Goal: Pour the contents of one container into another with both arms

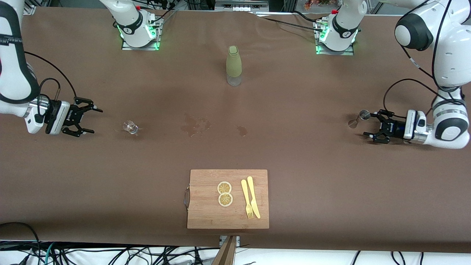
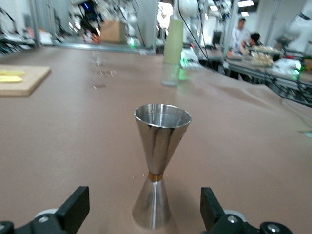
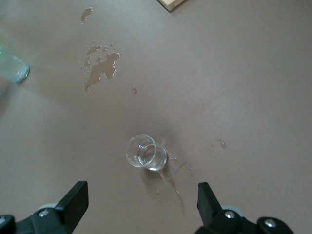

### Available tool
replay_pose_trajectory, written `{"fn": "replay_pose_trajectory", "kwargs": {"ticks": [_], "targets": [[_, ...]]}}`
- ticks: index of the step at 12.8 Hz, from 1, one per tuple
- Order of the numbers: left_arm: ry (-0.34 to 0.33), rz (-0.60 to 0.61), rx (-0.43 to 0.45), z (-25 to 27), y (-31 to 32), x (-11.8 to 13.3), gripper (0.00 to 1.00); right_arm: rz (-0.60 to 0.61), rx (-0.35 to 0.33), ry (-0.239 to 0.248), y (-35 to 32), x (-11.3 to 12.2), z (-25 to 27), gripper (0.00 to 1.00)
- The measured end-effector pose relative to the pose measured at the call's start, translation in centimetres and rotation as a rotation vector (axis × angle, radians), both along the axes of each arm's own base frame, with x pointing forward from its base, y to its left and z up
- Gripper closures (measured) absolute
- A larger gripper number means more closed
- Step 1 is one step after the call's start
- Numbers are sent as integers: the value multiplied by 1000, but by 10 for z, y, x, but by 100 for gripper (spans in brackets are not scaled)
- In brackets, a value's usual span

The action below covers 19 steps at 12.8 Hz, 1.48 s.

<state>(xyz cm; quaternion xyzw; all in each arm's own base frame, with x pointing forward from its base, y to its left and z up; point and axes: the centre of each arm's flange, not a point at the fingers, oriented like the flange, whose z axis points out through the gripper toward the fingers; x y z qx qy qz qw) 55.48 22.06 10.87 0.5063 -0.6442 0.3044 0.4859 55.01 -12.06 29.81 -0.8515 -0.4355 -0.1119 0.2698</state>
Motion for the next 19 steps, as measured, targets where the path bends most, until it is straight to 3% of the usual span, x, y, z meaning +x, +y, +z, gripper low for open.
{"fn": "replay_pose_trajectory", "kwargs": {"ticks": [2,7,12,14,16,19], "targets": [[48,-26,106,29,4,21,0,-56,-54,53,13,2,20,0],[254,34,449,149,-37,80,0,-234,-215,202,37,5,66,0],[477,200,767,272,-123,95,0,-430,-457,311,51,13,153,0],[557,293,876,309,-153,93,0,-612,-549,372,65,12,192,0],[559,347,955,343,-182,90,0,-789,-591,401,73,11,219,0],[411,447,1042,382,-199,96,0,-879,-656,358,85,6,243,0]]}}
